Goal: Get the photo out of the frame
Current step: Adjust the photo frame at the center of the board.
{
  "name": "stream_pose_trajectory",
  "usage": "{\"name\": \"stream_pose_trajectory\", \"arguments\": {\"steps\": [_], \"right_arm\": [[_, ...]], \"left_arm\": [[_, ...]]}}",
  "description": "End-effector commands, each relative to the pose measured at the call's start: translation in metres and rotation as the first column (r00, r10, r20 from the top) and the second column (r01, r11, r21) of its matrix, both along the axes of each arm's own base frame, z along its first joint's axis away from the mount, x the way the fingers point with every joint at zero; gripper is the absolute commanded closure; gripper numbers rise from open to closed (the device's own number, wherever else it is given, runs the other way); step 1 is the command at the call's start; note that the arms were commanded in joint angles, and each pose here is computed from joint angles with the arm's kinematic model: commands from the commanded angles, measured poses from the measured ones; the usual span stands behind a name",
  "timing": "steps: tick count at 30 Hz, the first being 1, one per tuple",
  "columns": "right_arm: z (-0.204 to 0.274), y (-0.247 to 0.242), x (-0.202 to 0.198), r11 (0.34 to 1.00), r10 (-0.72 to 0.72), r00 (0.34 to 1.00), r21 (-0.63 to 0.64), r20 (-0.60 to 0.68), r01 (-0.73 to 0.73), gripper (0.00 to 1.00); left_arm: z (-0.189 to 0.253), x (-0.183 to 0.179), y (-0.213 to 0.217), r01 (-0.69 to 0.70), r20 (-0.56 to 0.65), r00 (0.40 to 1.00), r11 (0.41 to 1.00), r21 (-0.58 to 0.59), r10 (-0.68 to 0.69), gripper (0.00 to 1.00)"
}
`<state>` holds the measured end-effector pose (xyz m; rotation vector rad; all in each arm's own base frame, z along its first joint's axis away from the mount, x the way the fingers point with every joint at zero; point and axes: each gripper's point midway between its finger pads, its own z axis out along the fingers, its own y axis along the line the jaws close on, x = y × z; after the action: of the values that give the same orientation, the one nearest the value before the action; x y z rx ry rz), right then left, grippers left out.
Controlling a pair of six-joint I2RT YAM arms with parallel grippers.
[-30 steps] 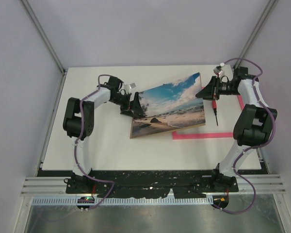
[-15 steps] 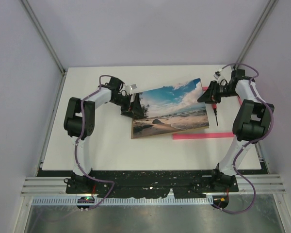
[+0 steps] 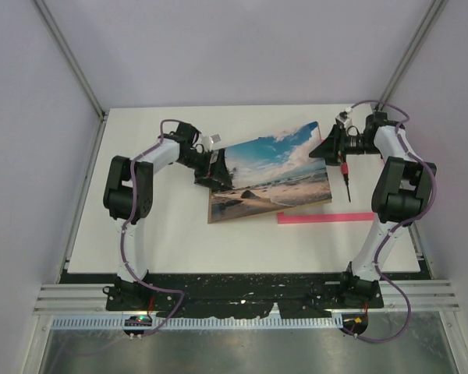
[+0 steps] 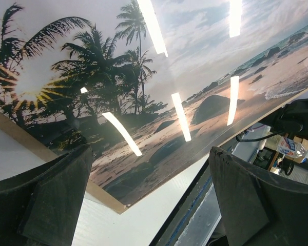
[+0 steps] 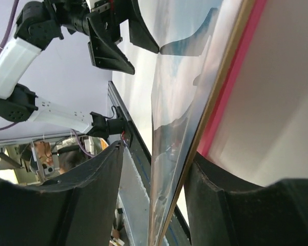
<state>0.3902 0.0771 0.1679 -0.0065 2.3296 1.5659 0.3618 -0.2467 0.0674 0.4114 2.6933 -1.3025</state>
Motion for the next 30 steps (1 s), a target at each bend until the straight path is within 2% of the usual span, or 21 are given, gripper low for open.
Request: {"name": "stream_pose_trajectory", "arguments": {"steps": [1,4,7,13,20,26,27,30], "right_arm": [[0.031,0.037,-0.013,0.995,0.104,0.991,-0.011,0.087,-0.103,0.46],[0.010,0.051,-0.011,0.978,0.112,0.990,-0.184,0.081,-0.095,0.46],[0.005,0.055,-0.007,0.953,0.108,0.989,-0.295,0.100,-0.074,0.46],[0.001,0.023,0.015,0.846,0.020,0.987,-0.528,0.162,0.069,0.46],[-0.008,0.012,0.020,0.795,0.018,0.989,-0.602,0.149,0.076,0.46],[-0.012,0.018,0.016,0.820,0.040,0.990,-0.571,0.135,0.045,0.45],[-0.013,0.032,0.013,0.816,0.080,0.987,-0.579,0.139,0.016,0.45],[-0.019,0.030,0.015,0.774,0.096,0.985,-0.633,0.144,0.017,0.45]], "left_arm": [[0.000,0.001,-0.008,0.033,0.027,0.999,0.999,0.003,-0.033,0.00],[0.001,0.001,-0.008,0.036,0.027,0.999,0.999,0.000,-0.036,0.00],[0.002,0.000,-0.009,0.037,0.028,0.999,0.999,-0.003,-0.037,0.00],[0.002,0.001,-0.008,0.035,0.031,0.999,0.999,-0.003,-0.035,0.00],[0.001,0.001,-0.008,0.035,0.030,0.999,0.999,-0.001,-0.035,0.00],[0.002,0.000,-0.009,0.037,0.031,0.999,0.999,-0.004,-0.037,0.00],[0.002,0.000,-0.009,0.038,0.029,0.999,0.999,-0.005,-0.037,0.00],[0.002,0.001,-0.008,0.036,0.031,0.999,0.999,-0.004,-0.035,0.00]]}}
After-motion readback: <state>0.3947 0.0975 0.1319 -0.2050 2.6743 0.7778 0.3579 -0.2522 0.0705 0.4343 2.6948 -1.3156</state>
